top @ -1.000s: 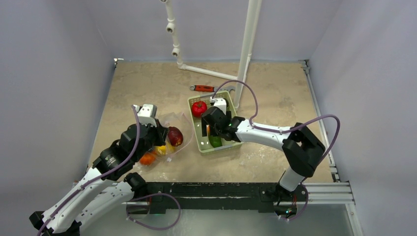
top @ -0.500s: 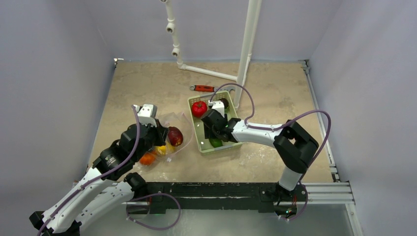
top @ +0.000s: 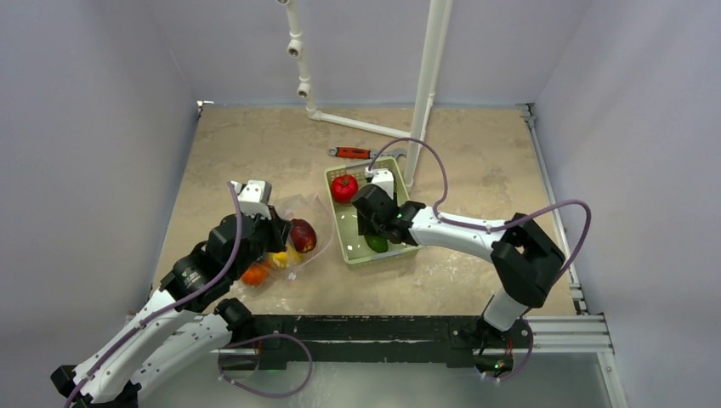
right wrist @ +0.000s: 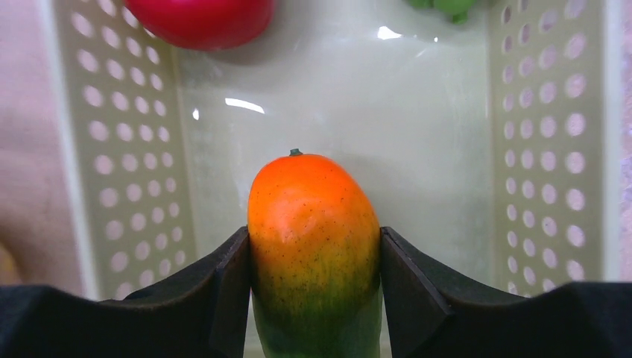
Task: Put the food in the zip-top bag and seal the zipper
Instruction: Pick up the fake fruit from the bin, then place the fake fruit in the zipper food storage bag.
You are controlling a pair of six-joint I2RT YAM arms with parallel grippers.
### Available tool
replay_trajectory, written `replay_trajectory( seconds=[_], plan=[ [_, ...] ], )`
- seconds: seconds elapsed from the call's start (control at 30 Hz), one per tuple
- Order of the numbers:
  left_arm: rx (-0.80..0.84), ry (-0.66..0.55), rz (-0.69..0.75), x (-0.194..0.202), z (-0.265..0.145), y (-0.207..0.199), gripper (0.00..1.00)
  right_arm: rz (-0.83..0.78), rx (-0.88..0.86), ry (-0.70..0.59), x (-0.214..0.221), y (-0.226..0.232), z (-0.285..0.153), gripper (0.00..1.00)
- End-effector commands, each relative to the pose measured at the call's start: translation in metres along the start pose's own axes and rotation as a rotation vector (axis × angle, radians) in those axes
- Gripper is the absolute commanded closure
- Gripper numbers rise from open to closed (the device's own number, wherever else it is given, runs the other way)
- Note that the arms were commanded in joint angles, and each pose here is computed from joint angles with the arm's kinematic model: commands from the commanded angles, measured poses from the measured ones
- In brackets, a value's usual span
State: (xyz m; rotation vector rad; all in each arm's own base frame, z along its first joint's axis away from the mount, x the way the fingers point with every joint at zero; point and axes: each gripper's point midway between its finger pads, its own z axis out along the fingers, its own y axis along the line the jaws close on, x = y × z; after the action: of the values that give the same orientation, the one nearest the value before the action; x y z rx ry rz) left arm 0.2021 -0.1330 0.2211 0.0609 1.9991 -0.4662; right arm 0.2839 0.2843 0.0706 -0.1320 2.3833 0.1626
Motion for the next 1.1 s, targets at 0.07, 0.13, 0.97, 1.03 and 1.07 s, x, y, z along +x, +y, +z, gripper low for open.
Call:
replay_trajectory(
  seconds=[0.07,0.13,0.97,1.03,1.07],
  plan=[
    [0.024,-0.024,-0.008,-0.006,0.001,-0.006,1.0,0.112,-0.082,-0.172,-0.071,0.014,-0.048,0.84],
    [0.024,-0.024,-0.008,-0.006,0.001,-0.006,1.0,0.122,-0.125,-0.194,-0.081,0.02,-0.062,0.84],
    [0.037,-0.025,-0.01,-0.006,0.0,-0.008,1.0,0.027,-0.793,-0.282,-0.102,0.137,-0.205,0.84],
    [0.039,-0.024,-0.008,-0.006,0.0,-0.008,1.0,0.013,-0.811,-0.266,-0.096,0.144,-0.205,0.84],
    [0.039,-0.024,-0.008,-0.005,0.0,-0.008,1.0,0.005,-0.823,-0.258,-0.093,0.148,-0.206,0.84]
  ],
)
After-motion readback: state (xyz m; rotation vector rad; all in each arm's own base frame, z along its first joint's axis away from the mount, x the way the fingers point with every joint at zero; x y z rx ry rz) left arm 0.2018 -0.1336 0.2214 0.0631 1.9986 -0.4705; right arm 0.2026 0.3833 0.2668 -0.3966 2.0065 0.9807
